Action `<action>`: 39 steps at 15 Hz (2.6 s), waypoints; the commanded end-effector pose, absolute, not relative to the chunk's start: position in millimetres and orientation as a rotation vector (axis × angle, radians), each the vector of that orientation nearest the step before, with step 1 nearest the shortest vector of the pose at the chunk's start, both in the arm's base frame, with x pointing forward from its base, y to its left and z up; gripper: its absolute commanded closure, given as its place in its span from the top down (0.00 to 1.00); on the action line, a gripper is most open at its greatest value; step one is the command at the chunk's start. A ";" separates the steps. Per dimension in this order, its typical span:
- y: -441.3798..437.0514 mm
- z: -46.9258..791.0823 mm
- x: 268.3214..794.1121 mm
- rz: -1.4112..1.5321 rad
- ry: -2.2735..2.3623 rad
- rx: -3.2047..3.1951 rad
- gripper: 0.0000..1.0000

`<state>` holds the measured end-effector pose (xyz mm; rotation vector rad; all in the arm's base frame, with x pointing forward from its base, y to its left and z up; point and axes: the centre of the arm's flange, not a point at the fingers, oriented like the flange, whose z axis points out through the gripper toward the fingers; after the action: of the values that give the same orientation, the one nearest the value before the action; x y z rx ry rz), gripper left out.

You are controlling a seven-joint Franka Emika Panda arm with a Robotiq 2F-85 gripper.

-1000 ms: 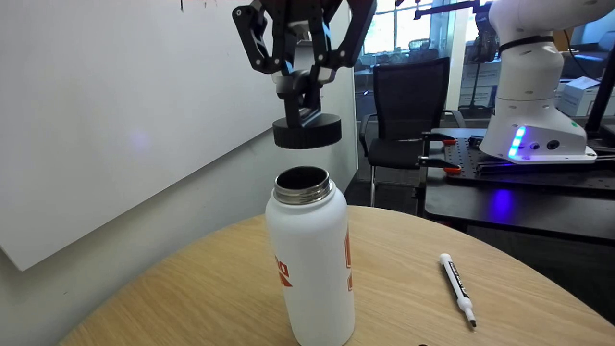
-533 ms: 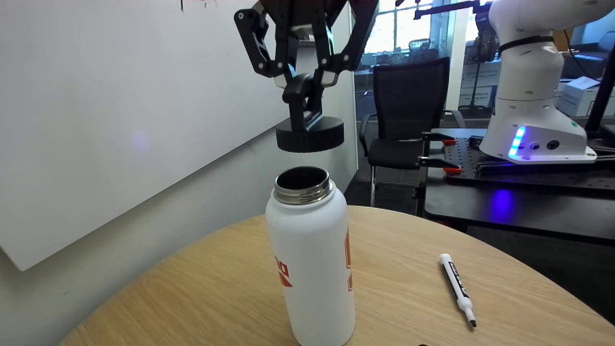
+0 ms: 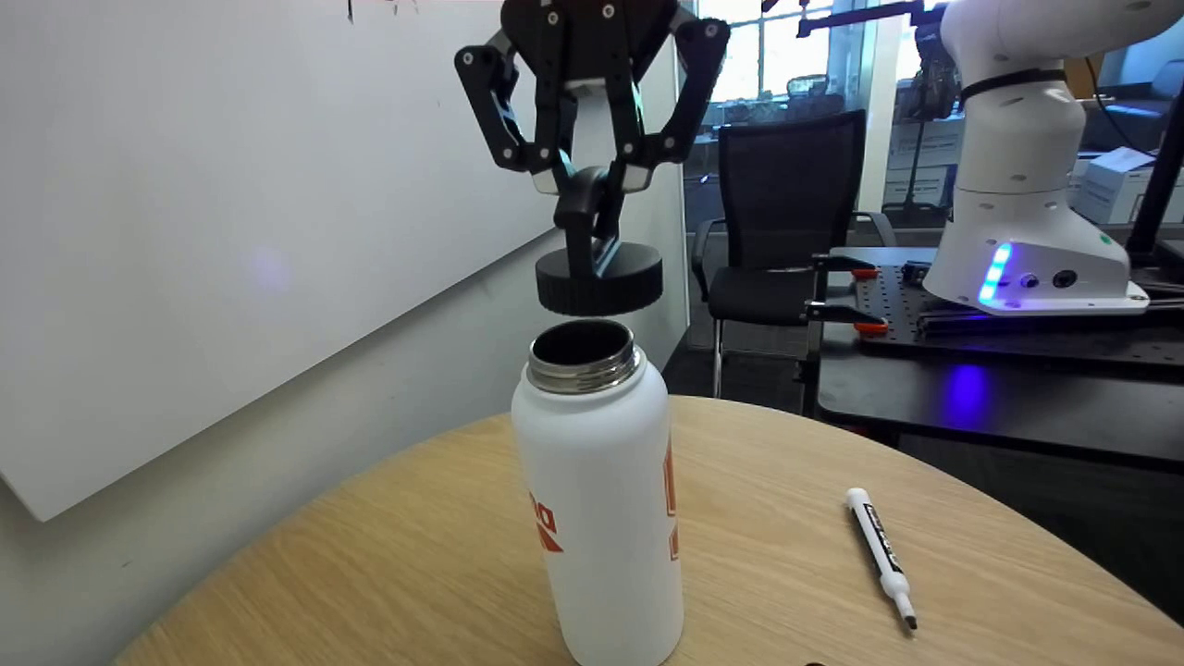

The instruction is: Pick up the black lid and put it on top of the white bottle

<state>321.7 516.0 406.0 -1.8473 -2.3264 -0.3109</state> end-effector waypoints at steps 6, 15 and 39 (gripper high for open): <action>524.5 401.4 322.4 -0.344 -2.450 -1.736 0.04; 528.3 403.3 324.9 -0.359 -2.538 -1.615 0.04; 555.6 410.5 328.4 -0.307 -2.626 -1.475 0.04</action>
<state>330.5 557.1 400.8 -1.4337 -2.6076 -0.3433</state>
